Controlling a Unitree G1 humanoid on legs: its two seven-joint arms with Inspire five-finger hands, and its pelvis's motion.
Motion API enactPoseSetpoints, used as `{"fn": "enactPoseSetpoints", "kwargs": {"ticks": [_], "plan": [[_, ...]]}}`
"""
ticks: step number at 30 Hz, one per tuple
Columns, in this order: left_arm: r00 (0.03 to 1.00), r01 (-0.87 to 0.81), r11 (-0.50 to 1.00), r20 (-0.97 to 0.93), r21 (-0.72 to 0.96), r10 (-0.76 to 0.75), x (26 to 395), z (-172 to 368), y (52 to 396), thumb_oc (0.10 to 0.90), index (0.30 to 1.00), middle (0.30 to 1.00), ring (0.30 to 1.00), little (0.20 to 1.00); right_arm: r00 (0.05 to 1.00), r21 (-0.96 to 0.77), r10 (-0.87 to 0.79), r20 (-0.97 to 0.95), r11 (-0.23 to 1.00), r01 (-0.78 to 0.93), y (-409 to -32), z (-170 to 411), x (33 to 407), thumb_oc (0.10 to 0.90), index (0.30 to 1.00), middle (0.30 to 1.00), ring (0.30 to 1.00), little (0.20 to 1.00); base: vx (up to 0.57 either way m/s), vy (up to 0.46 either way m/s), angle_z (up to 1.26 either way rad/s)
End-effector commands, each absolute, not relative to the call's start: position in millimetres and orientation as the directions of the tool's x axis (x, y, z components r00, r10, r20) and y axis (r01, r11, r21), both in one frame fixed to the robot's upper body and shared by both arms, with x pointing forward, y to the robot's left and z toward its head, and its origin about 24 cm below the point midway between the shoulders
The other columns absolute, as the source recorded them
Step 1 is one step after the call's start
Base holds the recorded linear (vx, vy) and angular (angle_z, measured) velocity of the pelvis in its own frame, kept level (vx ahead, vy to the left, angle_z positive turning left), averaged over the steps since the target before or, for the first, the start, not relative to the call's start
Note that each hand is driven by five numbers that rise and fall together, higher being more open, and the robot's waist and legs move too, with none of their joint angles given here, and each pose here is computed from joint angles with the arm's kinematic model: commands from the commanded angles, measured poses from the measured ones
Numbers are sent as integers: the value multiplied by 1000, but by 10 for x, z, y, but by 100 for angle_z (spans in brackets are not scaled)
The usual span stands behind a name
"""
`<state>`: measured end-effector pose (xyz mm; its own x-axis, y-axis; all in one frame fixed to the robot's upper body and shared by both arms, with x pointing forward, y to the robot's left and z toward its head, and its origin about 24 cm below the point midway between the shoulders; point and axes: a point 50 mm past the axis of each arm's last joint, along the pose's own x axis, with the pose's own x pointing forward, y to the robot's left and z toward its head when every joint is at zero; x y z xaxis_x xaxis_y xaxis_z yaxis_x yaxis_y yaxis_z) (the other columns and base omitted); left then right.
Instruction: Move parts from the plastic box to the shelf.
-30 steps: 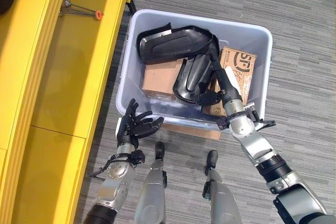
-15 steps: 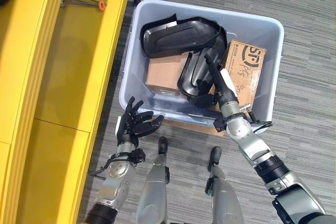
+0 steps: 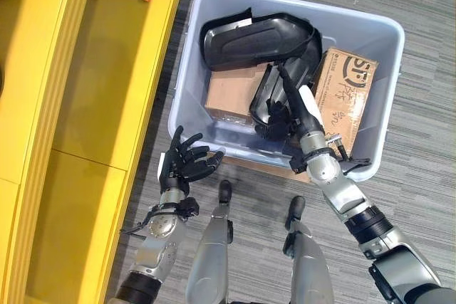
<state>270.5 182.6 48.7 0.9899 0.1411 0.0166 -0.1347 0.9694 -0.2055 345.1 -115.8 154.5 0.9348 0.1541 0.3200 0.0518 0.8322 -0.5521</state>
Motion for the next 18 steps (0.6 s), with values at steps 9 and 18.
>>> {"fn": "enactPoseSetpoints", "kwargs": {"ticks": [9, 18], "plan": [[977, -198, 966, 47, -164, 208, 2584, 545, 1996, 900, 1000, 1000, 1000, 1000, 757, -540, 172, 630, 798, 269, -1029, 2368, 3449, 900, 1000, 1000, 1000, 1000, 10, 3, 20], [975, -202, 964, 53, -172, 214, 2593, 559, 1980, 900, 1000, 1000, 1000, 1000, 752, -553, 144, 643, 767, 326, -1076, 2396, 3479, 900, 1000, 1000, 1000, 1000, 14, 11, 5]]}}
